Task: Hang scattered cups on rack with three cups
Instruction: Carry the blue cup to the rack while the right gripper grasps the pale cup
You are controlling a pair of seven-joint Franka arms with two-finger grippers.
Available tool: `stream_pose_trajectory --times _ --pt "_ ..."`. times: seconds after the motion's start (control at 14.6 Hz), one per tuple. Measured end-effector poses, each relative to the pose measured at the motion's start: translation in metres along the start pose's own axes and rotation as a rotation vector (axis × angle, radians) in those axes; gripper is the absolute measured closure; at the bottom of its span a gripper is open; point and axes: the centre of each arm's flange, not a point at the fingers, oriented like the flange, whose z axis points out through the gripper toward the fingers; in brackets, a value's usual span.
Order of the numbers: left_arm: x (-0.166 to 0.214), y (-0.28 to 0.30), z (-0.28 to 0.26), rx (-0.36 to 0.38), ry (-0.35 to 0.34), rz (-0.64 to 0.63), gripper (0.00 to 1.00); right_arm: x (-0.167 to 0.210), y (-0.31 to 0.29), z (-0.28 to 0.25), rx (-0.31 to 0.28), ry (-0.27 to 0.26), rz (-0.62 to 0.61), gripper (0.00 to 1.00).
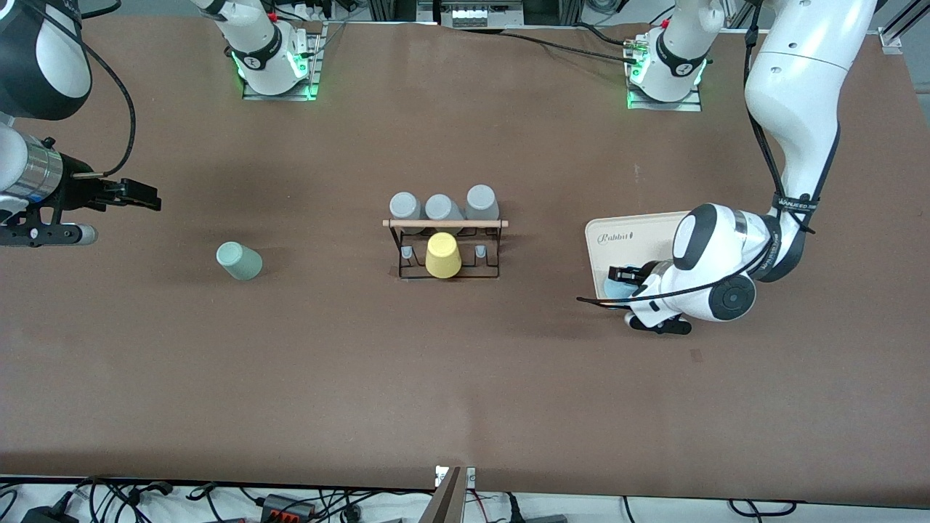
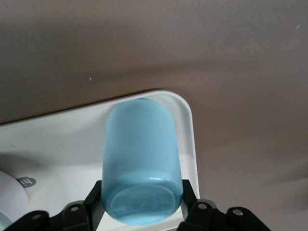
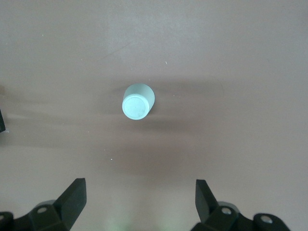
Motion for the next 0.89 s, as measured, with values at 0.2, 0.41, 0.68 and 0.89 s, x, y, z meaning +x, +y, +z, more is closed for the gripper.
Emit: stream_pose_trajectory --times 0.2,0.41,0.68,0.89 --pt "-0.012 0.026 -0.055 0.002 0.040 0.040 0.34 0.008 0.000 0.022 0.001 -0.015 0.000 0.00" --pt "-0.042 0.075 -0.128 -0.002 0.079 0.122 0.34 0.018 -0.001 0.054 -0.001 -0.002 -0.002 0.00" --pt "-0.070 0.149 -0.196 -0.121 0.174 0.184 0.34 0.020 -0.006 0.107 -0.004 0.034 -0.012 0.00" --pt "-0.062 0.163 -0.179 -0.211 0.121 0.141 0.34 0.020 -0.021 0.142 -0.008 0.075 -0.023 0.00"
